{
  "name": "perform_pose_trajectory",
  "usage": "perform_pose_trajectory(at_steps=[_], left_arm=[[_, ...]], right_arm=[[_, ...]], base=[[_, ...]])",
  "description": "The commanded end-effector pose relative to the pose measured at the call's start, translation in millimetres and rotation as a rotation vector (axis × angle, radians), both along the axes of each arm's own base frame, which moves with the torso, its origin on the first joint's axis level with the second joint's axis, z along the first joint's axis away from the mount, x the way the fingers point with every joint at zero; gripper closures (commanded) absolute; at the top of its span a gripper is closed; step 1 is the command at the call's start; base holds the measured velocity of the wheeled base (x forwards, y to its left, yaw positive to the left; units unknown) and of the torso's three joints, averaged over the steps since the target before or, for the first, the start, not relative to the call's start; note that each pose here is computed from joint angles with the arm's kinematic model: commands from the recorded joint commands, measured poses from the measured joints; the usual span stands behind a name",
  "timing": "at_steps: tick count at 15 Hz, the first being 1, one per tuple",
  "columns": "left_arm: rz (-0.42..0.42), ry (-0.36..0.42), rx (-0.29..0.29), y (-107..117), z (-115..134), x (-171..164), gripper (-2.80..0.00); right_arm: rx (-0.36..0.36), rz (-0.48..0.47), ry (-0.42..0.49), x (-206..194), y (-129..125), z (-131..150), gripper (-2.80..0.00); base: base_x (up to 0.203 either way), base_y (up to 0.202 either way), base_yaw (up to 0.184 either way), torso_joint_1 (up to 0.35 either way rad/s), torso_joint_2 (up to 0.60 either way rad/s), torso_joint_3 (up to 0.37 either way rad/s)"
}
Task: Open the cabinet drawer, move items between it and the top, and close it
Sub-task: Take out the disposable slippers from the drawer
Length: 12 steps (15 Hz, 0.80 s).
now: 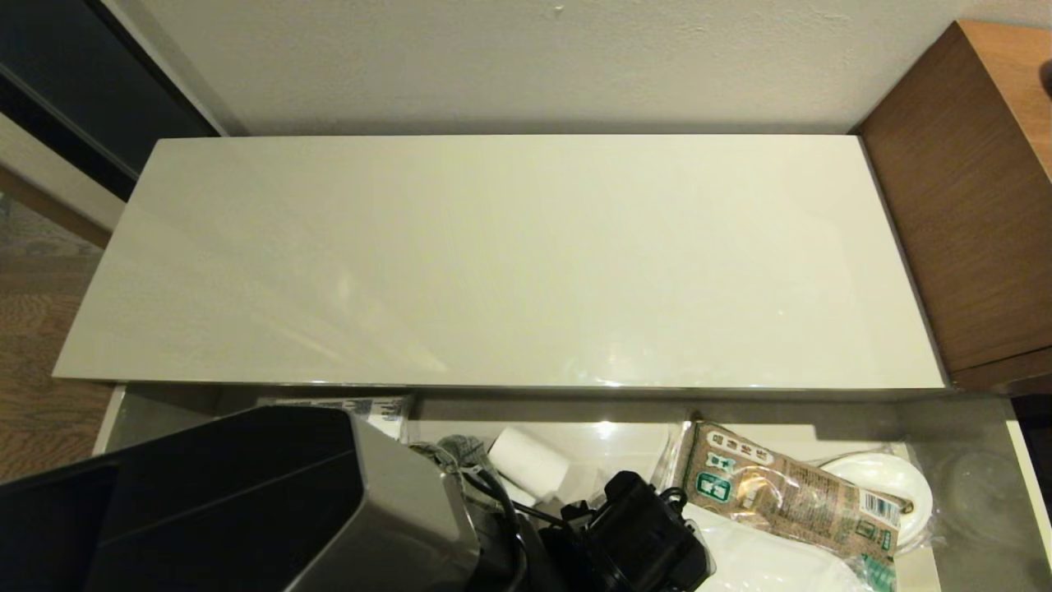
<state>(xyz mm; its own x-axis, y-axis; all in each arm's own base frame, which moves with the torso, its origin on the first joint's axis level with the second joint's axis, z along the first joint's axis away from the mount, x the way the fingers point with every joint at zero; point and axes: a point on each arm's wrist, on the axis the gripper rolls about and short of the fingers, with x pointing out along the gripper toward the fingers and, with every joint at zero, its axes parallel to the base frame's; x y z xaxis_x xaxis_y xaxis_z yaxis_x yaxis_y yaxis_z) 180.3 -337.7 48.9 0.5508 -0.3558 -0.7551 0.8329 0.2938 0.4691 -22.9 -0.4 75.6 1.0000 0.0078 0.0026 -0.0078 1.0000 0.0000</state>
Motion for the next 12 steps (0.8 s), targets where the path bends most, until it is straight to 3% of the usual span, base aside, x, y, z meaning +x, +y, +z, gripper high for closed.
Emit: perform_pose_trajectory(at_steps=[1, 4, 6, 9, 12], left_arm=[[0.016, -0.018, -0.012, 0.6, 1.0, 0.8, -2.8], [0.065, -0.034, -0.04, 4.6, 6.8, 5.6, -2.8], [0.143, -0.061, -0.089, 13.2, 21.1, 26.4, -2.8], [0.163, -0.093, -0.133, 9.9, 30.2, 35.3, -2.8], [0.165, -0.098, -0.143, 8.6, 32.7, 36.9, -2.8]], right_arm=[[0.0, 0.0, -0.02, -1.5, 0.0, -0.9, 0.0], [0.0, 0.0, -0.02, -1.5, 0.0, -0.9, 0.0], [0.0, 0.0, -0.02, -1.5, 0.0, -0.9, 0.0], [0.0, 0.0, -0.02, -1.5, 0.0, -0.9, 0.0], [0.0, 0.0, -0.02, -1.5, 0.0, -0.9, 0.0]], base=[[0.0, 0.0, 0.0, 0.0, 0.0, 0.0], [0.0, 0.0, 0.0, 0.0, 0.0, 0.0], [0.0, 0.0, 0.0, 0.0, 0.0, 0.0], [0.0, 0.0, 0.0, 0.0, 0.0, 0.0], [0.0, 0.0, 0.0, 0.0, 0.0, 0.0]])
